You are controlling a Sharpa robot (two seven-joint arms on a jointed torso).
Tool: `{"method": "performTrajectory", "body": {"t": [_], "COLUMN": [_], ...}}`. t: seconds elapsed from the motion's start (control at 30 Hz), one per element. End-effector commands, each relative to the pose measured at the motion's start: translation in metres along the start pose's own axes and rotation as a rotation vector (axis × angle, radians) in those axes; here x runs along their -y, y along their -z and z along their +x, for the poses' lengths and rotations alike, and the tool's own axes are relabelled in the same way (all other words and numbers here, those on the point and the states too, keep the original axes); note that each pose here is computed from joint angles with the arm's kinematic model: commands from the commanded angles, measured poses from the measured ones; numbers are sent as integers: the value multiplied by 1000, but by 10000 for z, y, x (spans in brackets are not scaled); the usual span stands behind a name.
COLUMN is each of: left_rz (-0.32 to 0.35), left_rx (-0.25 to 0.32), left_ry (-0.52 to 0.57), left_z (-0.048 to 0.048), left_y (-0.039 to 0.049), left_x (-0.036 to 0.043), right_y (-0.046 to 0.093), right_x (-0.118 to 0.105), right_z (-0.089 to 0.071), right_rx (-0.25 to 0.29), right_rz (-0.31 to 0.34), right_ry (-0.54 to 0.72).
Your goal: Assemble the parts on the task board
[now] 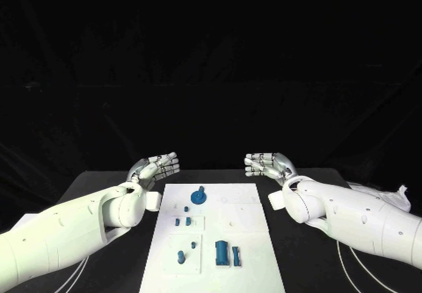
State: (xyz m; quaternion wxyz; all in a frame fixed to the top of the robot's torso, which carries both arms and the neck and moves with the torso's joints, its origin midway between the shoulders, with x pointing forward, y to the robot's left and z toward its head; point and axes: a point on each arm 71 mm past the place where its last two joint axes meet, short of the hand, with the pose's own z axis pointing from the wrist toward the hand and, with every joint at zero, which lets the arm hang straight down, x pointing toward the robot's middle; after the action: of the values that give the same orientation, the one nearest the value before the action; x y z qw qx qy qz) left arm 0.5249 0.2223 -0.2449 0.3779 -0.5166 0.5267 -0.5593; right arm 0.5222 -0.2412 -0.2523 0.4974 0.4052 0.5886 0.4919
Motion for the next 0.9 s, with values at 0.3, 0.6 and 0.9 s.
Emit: {"method": "performTrajectory", "body": {"t": [0.3,0.6,0.9], "left_rz": [41,94,105], "left_rx": [80,161,174], "left_ry": [-74,-150,-163], "left_z": [210,407,440], "left_y": [234,521,575], "left_x": [6,63,78], "right_y": [251,494,515], "right_x": [-220,-364,-375], "right_z": [302,509,525], "right_rx": [96,157,161], "right_rz": [-27,-9,-6], "right_ry": [-124,-195,-199]}}
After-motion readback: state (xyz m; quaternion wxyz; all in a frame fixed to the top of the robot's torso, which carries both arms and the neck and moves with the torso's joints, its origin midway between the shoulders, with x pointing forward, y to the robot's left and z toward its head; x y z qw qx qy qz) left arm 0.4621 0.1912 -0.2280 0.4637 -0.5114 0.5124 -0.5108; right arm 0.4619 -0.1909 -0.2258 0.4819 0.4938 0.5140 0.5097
